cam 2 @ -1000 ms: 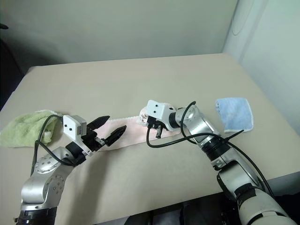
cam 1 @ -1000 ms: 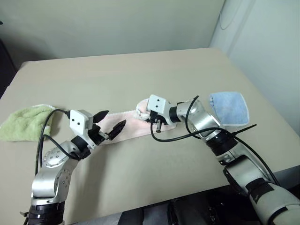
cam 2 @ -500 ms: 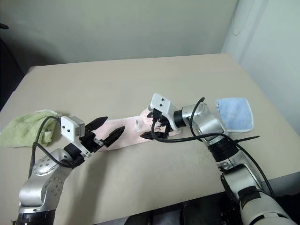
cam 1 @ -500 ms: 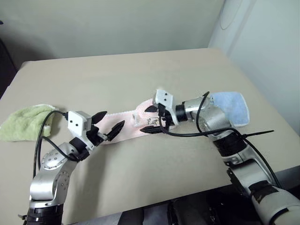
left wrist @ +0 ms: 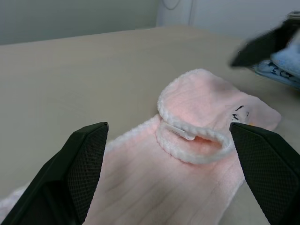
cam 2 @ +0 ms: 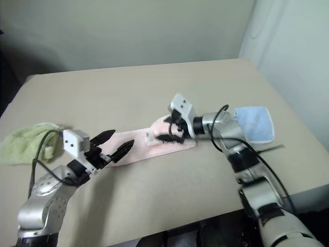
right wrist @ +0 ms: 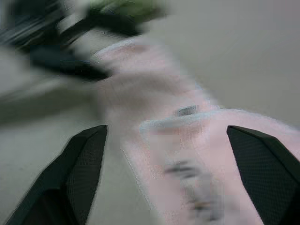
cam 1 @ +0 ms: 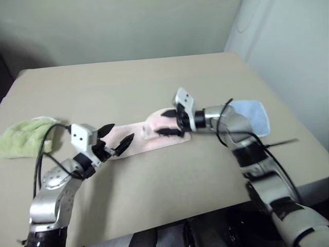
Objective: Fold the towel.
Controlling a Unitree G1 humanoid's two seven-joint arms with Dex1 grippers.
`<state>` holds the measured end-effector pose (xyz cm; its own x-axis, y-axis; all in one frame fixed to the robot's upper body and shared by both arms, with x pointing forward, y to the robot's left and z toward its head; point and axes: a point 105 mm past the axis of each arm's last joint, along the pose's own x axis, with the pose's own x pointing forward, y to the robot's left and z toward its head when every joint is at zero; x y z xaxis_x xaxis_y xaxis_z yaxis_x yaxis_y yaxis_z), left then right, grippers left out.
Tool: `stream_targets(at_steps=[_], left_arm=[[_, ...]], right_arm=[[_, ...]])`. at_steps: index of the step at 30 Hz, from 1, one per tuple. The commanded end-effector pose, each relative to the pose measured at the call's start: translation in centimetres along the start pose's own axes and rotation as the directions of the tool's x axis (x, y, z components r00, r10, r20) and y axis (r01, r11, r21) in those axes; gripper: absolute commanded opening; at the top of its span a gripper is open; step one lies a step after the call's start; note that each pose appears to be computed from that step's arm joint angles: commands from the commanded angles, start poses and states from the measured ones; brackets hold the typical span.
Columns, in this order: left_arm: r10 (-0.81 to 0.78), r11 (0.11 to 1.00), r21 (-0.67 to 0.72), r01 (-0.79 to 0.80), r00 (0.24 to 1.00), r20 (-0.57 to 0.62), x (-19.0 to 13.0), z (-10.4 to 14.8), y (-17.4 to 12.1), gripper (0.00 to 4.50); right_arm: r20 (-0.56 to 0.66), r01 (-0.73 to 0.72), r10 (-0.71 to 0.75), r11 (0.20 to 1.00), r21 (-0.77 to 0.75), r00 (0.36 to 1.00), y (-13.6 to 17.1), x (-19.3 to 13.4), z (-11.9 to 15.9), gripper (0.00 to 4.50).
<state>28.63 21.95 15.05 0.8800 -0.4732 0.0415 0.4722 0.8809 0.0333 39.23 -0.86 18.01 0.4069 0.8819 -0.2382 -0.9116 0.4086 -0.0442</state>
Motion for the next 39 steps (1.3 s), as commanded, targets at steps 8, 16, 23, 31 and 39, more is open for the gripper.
stream_targets(at_steps=[8,16,23,31,39], left_arm=[[0.055,0.998,0.003,-0.055,0.998,0.034,-1.4,1.1,0.2,4.5],[0.157,0.962,-0.241,-0.127,0.981,0.109,-2.4,1.9,1.0,4.5],[0.216,0.894,-0.417,-0.165,0.973,0.078,-4.2,1.1,0.6,4.5],[0.304,0.779,-0.576,-0.249,0.953,-0.001,-5.9,-0.9,0.1,4.5],[0.41,0.538,-0.771,-0.339,0.905,-0.112,-5.9,-2.7,-0.6,4.5]], right_arm=[[0.057,0.104,-0.103,0.994,-0.021,0.993,-2.6,0.5,0.2,0.21],[0.005,0.046,-0.046,0.995,-0.086,0.999,-1.3,1.1,-3.1,0.02],[-0.121,0.071,-0.081,0.994,-0.086,0.989,-0.8,1.9,-8.6,0.02],[-0.03,0.051,-0.056,0.988,-0.148,0.998,-0.7,1.8,-6.5,0.02],[0.174,0.067,-0.027,0.972,-0.227,0.984,-0.8,0.4,0.0,0.02]])
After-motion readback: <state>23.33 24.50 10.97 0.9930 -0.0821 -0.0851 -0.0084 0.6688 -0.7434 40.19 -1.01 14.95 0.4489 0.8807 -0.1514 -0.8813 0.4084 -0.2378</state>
